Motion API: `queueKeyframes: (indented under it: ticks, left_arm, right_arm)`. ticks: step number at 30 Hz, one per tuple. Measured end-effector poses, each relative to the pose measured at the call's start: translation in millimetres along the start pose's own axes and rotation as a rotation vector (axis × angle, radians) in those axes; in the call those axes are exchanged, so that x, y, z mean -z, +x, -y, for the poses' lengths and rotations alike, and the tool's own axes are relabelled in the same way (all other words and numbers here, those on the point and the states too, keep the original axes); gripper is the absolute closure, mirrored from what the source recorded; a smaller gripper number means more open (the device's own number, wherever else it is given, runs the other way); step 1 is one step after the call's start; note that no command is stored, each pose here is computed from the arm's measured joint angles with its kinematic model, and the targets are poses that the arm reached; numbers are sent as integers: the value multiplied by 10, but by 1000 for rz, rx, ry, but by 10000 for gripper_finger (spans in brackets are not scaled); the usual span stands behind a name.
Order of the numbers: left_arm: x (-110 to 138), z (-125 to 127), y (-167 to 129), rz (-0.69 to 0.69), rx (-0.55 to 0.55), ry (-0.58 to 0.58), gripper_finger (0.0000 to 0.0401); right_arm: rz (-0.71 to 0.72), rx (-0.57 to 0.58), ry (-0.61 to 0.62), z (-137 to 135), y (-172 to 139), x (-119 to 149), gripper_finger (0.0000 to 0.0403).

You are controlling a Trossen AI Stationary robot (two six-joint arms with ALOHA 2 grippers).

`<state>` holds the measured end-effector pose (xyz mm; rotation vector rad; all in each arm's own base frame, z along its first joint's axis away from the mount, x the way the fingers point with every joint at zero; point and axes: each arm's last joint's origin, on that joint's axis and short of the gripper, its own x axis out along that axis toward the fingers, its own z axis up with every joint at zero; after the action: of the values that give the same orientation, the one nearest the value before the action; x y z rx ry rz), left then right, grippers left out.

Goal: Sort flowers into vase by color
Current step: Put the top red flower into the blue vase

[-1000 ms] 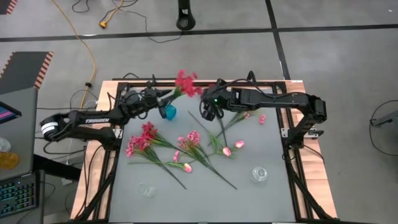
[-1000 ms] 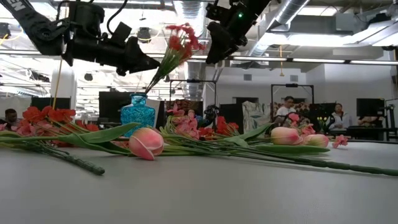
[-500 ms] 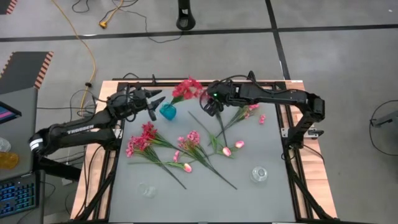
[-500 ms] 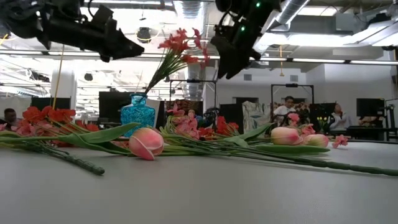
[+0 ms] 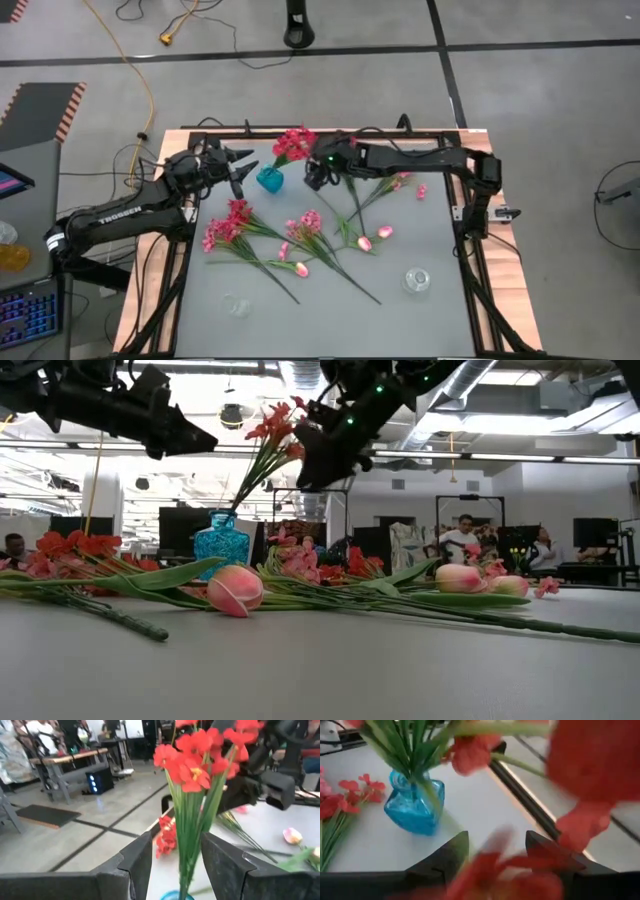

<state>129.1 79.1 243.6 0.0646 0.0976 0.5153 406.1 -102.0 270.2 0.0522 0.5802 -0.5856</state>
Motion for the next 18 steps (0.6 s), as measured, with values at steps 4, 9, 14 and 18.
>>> queueKeyframes:
  ticks: [4,9,14,18]
  left_arm:
    - [15,2,7,-15,1,-7,244]
    - [12,2,4,-12,2,-8,244]
    - [13,3,2,-13,2,-8,244]
    - [11,3,2,-11,2,-9,244]
  right_arm:
    - [115,-57,-15,-73,39,-90,187]
    - [78,-59,-93,-82,1,-64,194]
    - [-88,-30,-46,32,-79,49,200]
    - [-263,23,34,160,-61,215,200]
